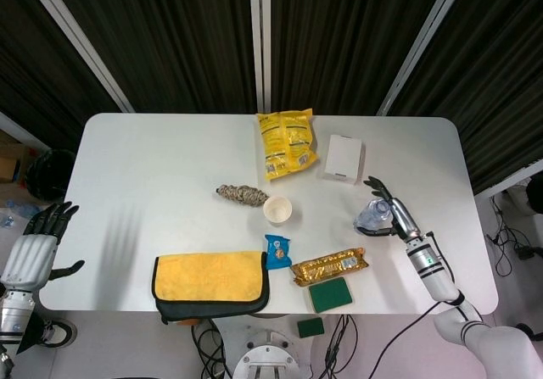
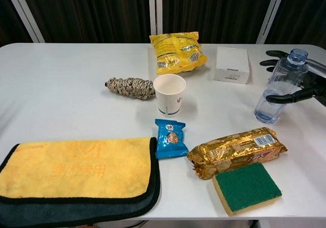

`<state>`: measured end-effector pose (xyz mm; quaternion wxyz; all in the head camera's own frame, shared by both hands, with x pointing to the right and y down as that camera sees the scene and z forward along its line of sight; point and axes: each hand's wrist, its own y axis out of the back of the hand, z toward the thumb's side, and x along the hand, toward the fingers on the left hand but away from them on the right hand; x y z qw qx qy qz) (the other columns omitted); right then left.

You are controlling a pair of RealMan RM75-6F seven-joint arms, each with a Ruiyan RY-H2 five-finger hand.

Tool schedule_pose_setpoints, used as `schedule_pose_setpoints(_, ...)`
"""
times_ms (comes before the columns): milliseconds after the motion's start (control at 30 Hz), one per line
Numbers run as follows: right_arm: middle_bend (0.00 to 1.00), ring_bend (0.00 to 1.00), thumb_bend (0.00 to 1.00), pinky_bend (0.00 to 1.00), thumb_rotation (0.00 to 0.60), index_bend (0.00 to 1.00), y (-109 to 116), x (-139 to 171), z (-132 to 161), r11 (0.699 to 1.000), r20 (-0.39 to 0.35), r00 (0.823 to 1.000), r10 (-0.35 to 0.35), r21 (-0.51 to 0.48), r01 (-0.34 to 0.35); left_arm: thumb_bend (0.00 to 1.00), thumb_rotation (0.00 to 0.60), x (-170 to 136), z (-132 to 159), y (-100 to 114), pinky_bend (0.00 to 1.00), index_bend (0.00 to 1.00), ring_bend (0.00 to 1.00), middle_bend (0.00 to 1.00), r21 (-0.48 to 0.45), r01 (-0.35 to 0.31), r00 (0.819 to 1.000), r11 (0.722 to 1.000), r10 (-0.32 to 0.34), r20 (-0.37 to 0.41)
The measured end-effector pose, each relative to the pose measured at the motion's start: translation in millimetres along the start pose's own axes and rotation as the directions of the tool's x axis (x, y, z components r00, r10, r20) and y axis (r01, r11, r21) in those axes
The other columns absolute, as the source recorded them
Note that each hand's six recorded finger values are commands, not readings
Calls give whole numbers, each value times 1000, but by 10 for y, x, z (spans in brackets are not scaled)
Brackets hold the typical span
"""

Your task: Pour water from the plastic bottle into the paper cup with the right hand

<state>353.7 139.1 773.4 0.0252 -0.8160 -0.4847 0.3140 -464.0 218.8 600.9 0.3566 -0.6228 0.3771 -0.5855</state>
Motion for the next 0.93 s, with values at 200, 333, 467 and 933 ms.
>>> schedule_pose_setpoints(200, 0, 0, 0, 0, 600, 0, 226, 195, -6, 985, 28, 999, 15, 173, -20, 88, 595, -4, 2, 8, 116, 86, 0, 63, 2, -1, 1000, 1000, 1, -2)
schedule_pose_setpoints(333, 0, 0, 0, 0, 600, 0, 424, 372, 76, 940, 52, 999, 3, 341, -21, 89, 597, -7, 14, 26, 116, 86, 0, 63, 5, -6, 1000, 1000, 6, 0)
schedule_pose_setpoints(467, 0, 0, 0, 0, 600, 0, 601, 587, 201, 851, 79, 996, -41, 525, -7, 89, 597, -13, 26, 43, 116, 86, 0, 63, 6, -14, 1000, 1000, 14, 2)
schedule_pose_setpoints(933, 0, 0, 0, 0, 600, 0, 1079, 1736, 856, 353, 43, 901, -432, 927, 125, 88, 594, -35, 86, 93, 116, 86, 0, 62, 22, -47, 999, 999, 47, 19)
